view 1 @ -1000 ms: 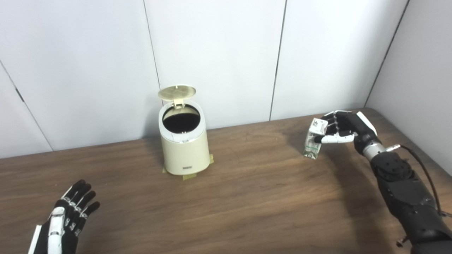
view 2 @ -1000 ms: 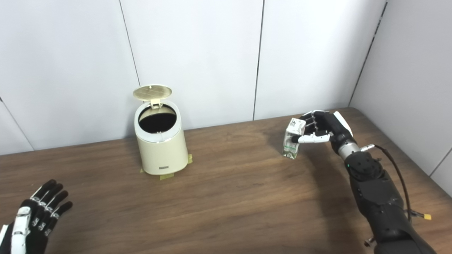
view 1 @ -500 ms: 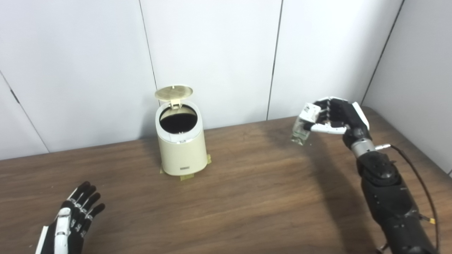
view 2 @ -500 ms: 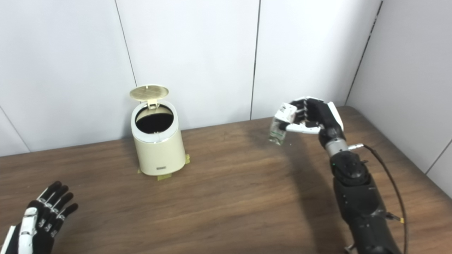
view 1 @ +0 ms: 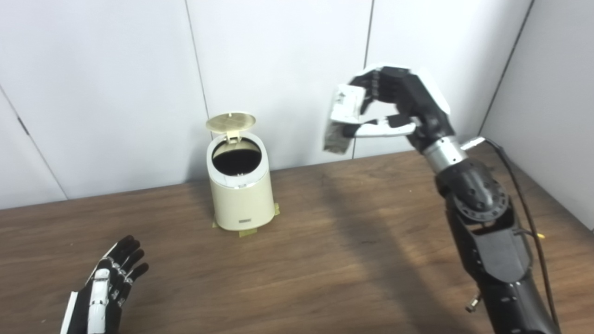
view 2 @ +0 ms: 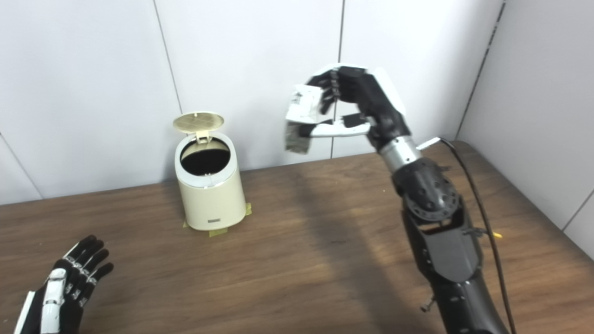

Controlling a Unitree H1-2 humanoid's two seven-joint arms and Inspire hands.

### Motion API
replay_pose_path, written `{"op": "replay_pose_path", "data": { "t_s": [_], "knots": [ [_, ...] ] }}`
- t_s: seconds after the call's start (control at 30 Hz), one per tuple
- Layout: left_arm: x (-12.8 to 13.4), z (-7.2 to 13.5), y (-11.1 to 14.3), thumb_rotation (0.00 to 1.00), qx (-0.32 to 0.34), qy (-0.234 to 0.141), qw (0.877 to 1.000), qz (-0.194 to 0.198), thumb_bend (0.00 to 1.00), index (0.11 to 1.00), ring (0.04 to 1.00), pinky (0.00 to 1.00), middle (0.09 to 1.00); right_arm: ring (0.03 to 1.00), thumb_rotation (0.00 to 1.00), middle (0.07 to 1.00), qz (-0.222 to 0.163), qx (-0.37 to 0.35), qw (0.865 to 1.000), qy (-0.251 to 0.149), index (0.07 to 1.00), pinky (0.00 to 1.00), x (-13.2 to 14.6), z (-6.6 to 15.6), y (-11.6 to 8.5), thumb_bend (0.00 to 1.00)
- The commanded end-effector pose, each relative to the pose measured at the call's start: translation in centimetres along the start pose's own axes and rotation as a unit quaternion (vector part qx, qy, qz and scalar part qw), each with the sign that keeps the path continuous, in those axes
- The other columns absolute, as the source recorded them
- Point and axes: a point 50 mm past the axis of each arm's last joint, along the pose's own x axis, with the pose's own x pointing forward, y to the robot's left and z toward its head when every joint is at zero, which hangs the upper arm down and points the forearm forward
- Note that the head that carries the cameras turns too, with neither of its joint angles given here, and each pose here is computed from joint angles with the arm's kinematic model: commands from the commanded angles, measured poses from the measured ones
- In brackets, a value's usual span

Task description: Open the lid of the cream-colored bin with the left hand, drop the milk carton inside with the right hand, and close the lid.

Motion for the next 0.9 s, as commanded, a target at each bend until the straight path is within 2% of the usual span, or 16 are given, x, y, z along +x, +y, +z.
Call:
{"op": "replay_pose_path", "data": {
  "t_s": [0.0,0.23,0.43,0.6,0.87],
  "knots": [
    [1.0,1.1,-0.7,0.83,0.003,-0.037,0.999,-0.003,0.2,0.836,0.868,0.82,0.868,0.402,0.0,0.48,-0.003,-0.013,0.998,-0.068,0.513,0.29,2.0,2.8,0.1,0.52],
    [1.1,0.7,-1.4,0.83,0.008,-0.034,0.999,0.004,0.2,0.838,0.871,0.83,0.868,0.463,0.0,0.476,0.036,0.038,0.992,-0.114,0.478,0.41,3.1,4.3,5.0,0.52],
    [1.3,0.3,-2.0,0.81,0.004,-0.03,1.0,0.005,0.21,0.837,0.872,0.83,0.868,0.447,0.0,0.49,0.058,0.031,0.986,-0.153,0.48,0.36,4.0,5.2,8.3,0.52],
    [1.3,-0.1,-2.2,0.8,0.003,-0.025,1.0,0.006,0.21,0.848,0.876,0.83,0.873,0.452,0.0,0.492,0.049,0.028,0.985,-0.165,0.47,0.37,4.6,4.8,10.2,0.52],
    [1.4,-0.4,-2.5,0.83,-0.001,-0.027,1.0,0.006,0.21,0.852,0.88,0.84,0.878,0.453,0.0,0.502,0.033,0.011,0.98,-0.195,0.461,0.37,5.9,3.1,12.2,0.52]
  ]
}}
